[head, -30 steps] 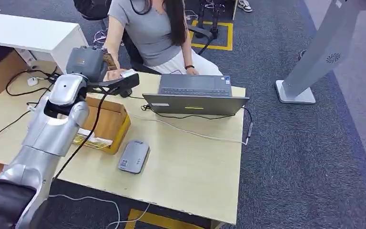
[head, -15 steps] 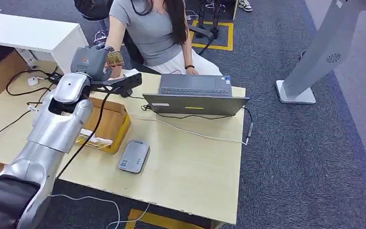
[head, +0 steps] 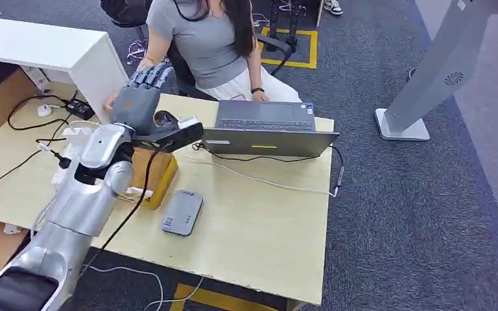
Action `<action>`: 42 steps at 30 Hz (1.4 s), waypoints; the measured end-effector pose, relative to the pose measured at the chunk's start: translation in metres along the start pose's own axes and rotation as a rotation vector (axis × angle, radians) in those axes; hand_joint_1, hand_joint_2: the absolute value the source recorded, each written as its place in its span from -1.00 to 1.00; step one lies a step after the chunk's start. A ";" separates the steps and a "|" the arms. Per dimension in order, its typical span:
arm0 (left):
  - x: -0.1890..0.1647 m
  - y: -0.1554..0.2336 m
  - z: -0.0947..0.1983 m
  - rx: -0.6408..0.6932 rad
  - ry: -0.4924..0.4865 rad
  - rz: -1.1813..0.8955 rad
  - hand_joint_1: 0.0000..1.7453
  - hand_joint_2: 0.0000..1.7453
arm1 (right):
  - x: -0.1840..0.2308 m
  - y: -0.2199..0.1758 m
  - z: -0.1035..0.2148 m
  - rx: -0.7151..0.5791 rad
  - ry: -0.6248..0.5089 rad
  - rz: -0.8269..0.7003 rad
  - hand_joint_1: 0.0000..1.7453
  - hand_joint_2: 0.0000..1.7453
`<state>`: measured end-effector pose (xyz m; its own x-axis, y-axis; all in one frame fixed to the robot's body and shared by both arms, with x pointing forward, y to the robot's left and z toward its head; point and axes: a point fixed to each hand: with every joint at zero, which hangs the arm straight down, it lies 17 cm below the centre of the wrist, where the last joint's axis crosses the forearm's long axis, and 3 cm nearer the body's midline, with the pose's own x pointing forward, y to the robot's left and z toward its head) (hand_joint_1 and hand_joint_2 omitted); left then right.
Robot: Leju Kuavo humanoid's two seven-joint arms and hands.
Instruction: Pass the card to the sensor for recognition and then transmit it.
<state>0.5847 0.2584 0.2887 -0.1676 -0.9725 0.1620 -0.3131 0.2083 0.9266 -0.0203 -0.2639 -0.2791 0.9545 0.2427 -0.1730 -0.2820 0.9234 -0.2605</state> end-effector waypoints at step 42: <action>-0.129 -0.051 0.212 -0.034 0.224 -0.053 -1.00 1.00 | -0.006 -0.011 -0.005 -0.031 -0.043 0.006 -1.00 1.00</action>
<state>0.4237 0.3952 0.1489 0.0606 -0.9817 0.1806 -0.2840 0.1565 0.9460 -0.0238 -0.2769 -0.2795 0.9560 0.2613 -0.1334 -0.2897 0.9124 -0.2892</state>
